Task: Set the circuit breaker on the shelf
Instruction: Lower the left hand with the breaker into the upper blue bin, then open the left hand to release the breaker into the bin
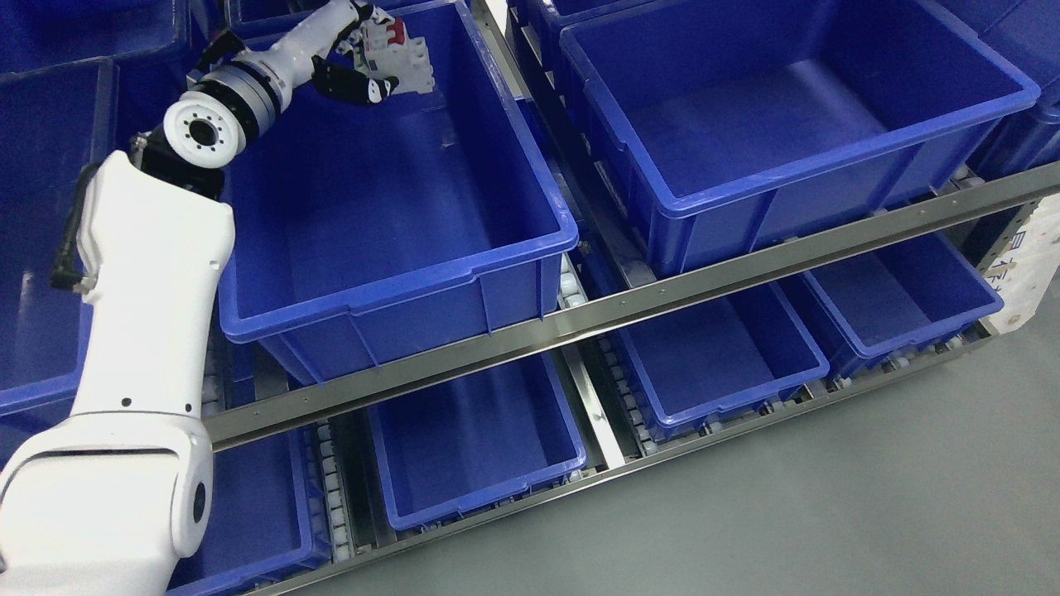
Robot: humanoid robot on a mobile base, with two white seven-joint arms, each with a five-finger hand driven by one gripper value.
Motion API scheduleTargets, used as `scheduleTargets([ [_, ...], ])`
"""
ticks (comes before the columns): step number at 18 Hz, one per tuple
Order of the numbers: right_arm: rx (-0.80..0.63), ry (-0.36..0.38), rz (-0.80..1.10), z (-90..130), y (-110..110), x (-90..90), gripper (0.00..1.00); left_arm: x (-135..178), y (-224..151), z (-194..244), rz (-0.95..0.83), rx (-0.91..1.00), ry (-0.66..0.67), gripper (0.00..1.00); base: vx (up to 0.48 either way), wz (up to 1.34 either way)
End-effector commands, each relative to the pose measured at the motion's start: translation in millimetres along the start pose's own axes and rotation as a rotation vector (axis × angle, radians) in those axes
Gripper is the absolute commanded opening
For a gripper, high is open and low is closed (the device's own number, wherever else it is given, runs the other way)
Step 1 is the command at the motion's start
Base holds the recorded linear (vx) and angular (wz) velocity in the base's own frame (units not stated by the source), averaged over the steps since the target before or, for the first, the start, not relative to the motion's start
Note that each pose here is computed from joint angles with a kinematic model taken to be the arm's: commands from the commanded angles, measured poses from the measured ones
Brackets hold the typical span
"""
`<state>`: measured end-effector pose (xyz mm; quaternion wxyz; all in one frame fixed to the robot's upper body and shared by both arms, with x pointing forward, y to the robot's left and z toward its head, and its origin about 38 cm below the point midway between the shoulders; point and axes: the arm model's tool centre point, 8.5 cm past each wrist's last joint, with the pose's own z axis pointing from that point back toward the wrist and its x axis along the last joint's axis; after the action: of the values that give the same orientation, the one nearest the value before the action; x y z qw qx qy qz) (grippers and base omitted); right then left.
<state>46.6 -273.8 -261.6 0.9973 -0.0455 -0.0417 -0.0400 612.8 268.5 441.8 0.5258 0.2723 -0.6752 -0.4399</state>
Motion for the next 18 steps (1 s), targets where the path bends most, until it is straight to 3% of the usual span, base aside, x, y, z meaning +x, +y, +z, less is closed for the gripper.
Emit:
scheduleTargets([
  [1,-0.014,-0.016,0.003,0.2,-11.7,-5.7,1.0,-66.0,-84.8,-8.3,0.059,-0.214,0.208,0.26,-0.004,-0.01],
  [7,-0.014,-0.016,0.003,0.2,-11.7,-5.7,1.0,-67.8,-60.8,-5.3,0.077,-0.15,0.207,0.42,0.0,0.0],
  [10,-0.014,-0.016,0.001,0.2,-11.7,-5.7,1.0,-67.4,-37.4,-2.1,0.061,-0.116,0.21,0.6,-0.001,-0.01],
  [14,-0.014,-0.016,0.001,0.2,-11.7,-5.7,1.0,-75.1,-27.4,3.5,0.056,-0.097,0.223,0.73,0.0,0.0],
  [18,-0.014,-0.016,0.001,0.2,-11.7,-5.7,1.0,-52.2,5.8,4.9,0.055,0.017,0.147,0.92,0.0,0.0],
])
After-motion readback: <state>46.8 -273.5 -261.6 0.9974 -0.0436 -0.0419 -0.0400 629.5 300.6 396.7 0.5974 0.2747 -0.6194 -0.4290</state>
